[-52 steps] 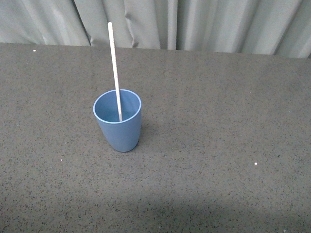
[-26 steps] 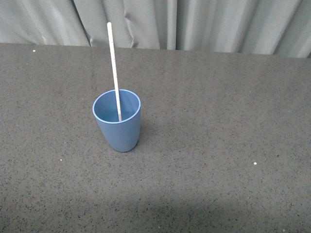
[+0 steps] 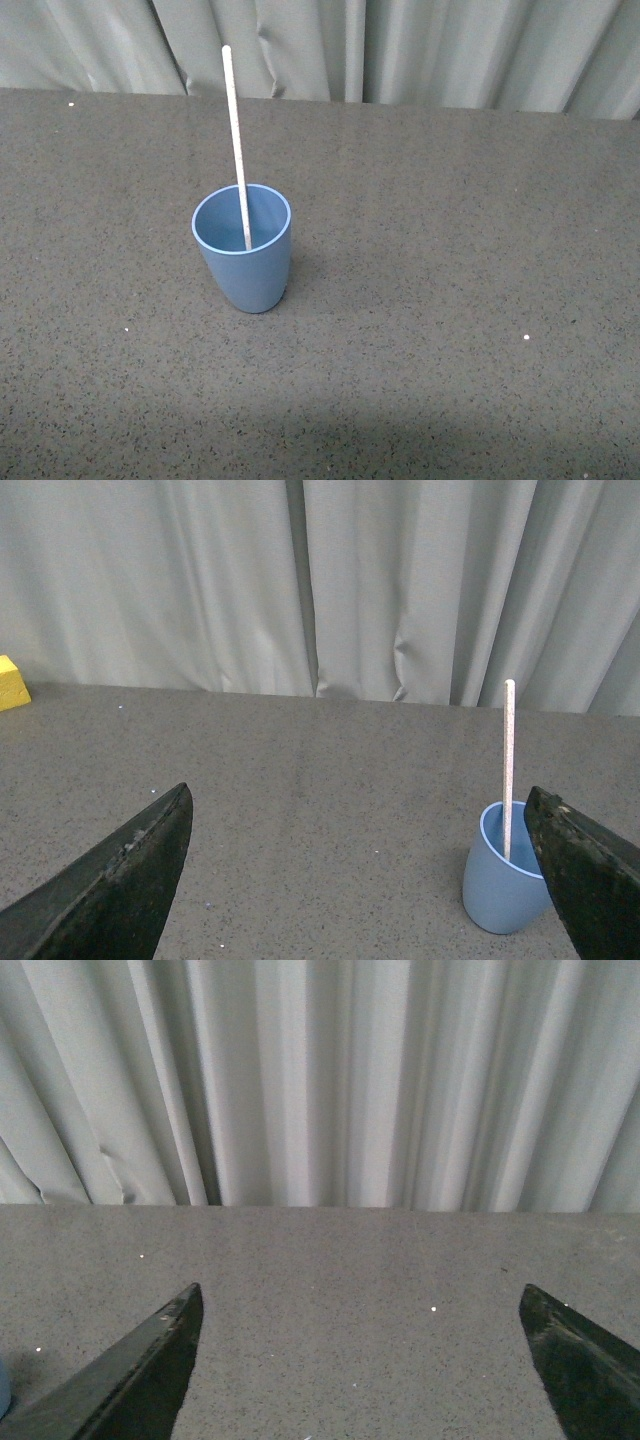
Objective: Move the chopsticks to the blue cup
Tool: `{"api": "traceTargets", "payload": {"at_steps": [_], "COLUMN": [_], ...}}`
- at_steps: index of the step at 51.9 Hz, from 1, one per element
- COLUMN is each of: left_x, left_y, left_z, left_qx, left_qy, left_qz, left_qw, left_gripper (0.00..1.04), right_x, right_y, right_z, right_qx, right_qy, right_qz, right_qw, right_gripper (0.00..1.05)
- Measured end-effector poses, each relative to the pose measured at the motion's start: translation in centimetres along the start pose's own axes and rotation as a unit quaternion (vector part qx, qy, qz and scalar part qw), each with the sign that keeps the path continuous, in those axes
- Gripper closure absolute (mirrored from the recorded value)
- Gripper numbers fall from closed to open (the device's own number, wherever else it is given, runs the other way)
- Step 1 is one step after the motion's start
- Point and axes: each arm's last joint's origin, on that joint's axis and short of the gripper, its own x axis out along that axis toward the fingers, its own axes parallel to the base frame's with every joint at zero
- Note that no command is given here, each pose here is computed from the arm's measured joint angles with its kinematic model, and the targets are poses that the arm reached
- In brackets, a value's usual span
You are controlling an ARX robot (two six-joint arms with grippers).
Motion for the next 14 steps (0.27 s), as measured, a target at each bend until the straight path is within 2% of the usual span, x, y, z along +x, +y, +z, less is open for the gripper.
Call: {"api": "traceTargets", "payload": {"at_steps": [2,6,14], "left_x": [0.0,0.0,0.0], "left_y": [0.0,0.0,0.0], "left_z": [0.0,0.0,0.0], "left_qx": [0.0,0.0,0.0], "left_qy": [0.0,0.0,0.0], "left_qz": [0.0,0.0,0.0], "left_qw": [1.0,1.0,1.0], "left_gripper": [0.07,0.07,0.07], "right_x": [0.0,0.0,0.0], "right_y": [0.0,0.0,0.0], "right_z": [0.0,0.0,0.0], "right_qx": [0.0,0.0,0.0], "right_qy": [0.0,0.0,0.0], "right_qz": [0.0,0.0,0.0], "right_qw": [1.0,1.0,1.0], "right_gripper": [0.07,0.1,0.09]}}
